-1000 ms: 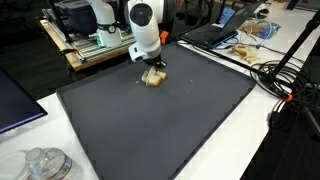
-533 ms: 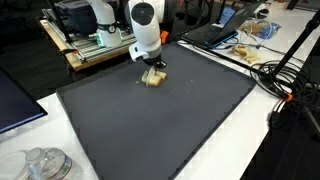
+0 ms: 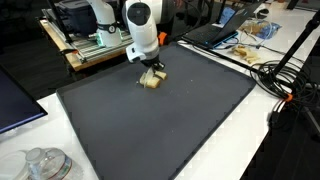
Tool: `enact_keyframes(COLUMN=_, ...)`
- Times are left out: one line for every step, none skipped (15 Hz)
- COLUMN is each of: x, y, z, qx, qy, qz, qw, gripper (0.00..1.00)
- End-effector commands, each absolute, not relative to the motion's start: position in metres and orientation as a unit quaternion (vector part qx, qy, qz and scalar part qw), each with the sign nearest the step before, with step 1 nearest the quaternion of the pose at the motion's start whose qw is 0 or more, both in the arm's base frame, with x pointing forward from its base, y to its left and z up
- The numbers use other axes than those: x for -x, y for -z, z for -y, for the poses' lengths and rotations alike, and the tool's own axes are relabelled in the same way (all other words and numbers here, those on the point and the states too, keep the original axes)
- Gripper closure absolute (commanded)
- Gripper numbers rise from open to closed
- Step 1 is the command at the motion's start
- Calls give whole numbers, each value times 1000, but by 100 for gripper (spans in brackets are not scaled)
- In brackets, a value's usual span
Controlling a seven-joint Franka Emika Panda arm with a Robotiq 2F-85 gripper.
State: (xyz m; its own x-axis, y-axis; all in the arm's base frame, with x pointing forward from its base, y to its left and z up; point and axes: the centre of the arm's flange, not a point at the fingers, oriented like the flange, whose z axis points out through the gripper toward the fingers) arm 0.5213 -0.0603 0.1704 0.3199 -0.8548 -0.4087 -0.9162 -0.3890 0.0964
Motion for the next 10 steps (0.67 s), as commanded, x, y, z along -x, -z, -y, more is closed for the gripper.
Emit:
enact_keyframes(x=-524, y=-134, z=79, qx=813, qy=-189, qz=-547, qw=52, gripper=99)
enact_keyframes(x=-523, y=-134, z=78, qx=814, qy=-195, qz=-545, qw=55, gripper=99)
enact_keyframes(x=-522, y=-133, z=75, qx=814, qy=-198, qz=-543, qw=56, gripper=99)
enact_keyframes(x=-521, y=-132, z=72, qx=815, qy=-201, qz=-541, qw=56, gripper=99)
enact_keyframes(x=-520, y=-132, z=69, qx=816, qy=-203, qz=-538, qw=59, gripper=99)
enact_keyframes(x=-517, y=-132, z=65, qx=818, qy=-203, qz=-535, qw=57, gripper=99)
enact_keyframes(x=-514, y=-134, z=60, qx=820, qy=-203, qz=-532, qw=59, gripper=99)
enact_keyframes(x=-512, y=-135, z=57, qx=821, qy=-205, qz=-529, qw=62, gripper=99)
enact_keyframes(x=-510, y=-136, z=56, qx=823, qy=-206, qz=-525, qw=65, gripper=99)
enact_keyframes(x=-510, y=-137, z=55, qx=824, qy=-210, qz=-522, qw=66, gripper=99)
